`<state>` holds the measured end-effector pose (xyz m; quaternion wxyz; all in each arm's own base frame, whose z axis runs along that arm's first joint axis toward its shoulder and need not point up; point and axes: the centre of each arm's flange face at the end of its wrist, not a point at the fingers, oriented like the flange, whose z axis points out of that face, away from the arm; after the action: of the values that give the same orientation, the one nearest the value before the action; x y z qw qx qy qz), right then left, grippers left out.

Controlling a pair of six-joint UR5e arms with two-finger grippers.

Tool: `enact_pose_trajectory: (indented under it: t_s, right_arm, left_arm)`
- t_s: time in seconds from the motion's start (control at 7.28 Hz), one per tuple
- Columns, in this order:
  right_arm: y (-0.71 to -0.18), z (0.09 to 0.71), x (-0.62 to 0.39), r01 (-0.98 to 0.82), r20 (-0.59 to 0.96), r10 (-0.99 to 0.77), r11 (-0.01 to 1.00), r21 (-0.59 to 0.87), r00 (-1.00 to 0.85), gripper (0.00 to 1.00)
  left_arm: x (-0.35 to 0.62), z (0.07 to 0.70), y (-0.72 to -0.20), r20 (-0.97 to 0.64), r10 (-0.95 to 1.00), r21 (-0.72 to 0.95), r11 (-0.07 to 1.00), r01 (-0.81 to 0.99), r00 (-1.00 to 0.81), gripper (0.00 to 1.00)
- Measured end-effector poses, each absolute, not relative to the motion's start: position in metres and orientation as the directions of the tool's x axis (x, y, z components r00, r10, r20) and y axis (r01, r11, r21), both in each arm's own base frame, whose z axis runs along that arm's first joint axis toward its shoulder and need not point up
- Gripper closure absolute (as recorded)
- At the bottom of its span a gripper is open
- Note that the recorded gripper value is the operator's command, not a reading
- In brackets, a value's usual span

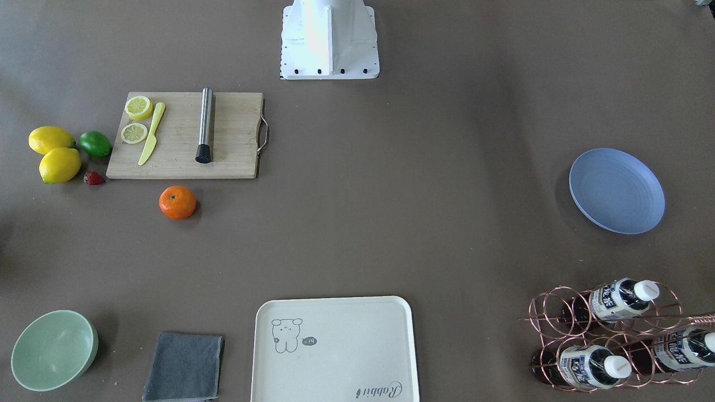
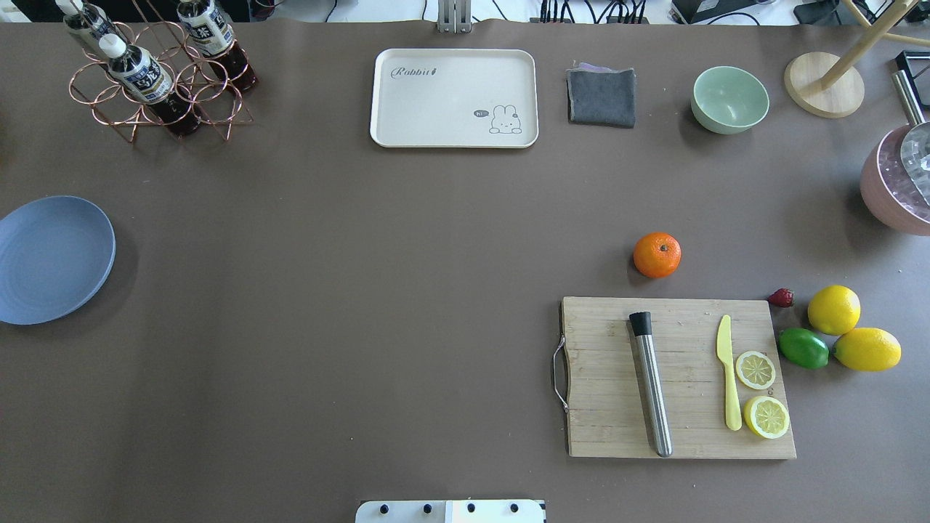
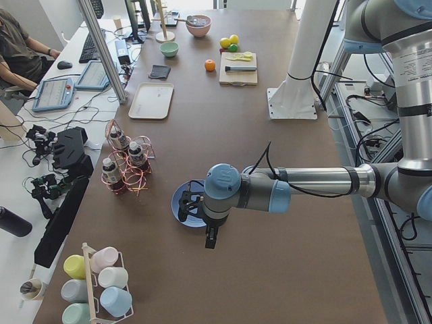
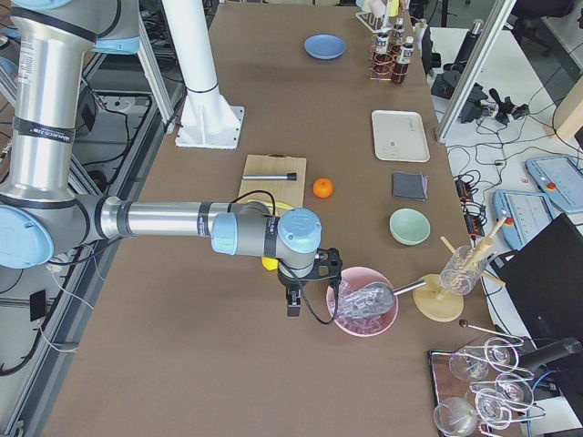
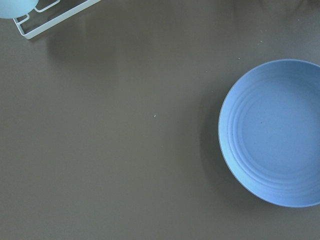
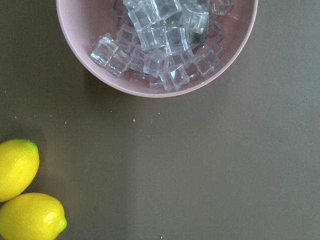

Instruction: Pick orange to plate

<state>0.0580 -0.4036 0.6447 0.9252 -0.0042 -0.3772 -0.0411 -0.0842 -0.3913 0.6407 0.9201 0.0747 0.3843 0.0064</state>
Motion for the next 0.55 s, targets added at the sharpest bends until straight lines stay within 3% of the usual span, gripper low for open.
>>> enact_pose_trajectory:
  t_s: [0.55]
  right_arm:
    - [-0.3999, 0.643, 0.0619, 0.067, 0.702, -0.065, 0.997, 0.024, 0.71, 0.0]
  left_arm:
    - [-0.0828, 0.6401, -0.3922, -0.708, 0.075, 0.149, 0.988, 0.044, 0.703, 0.03]
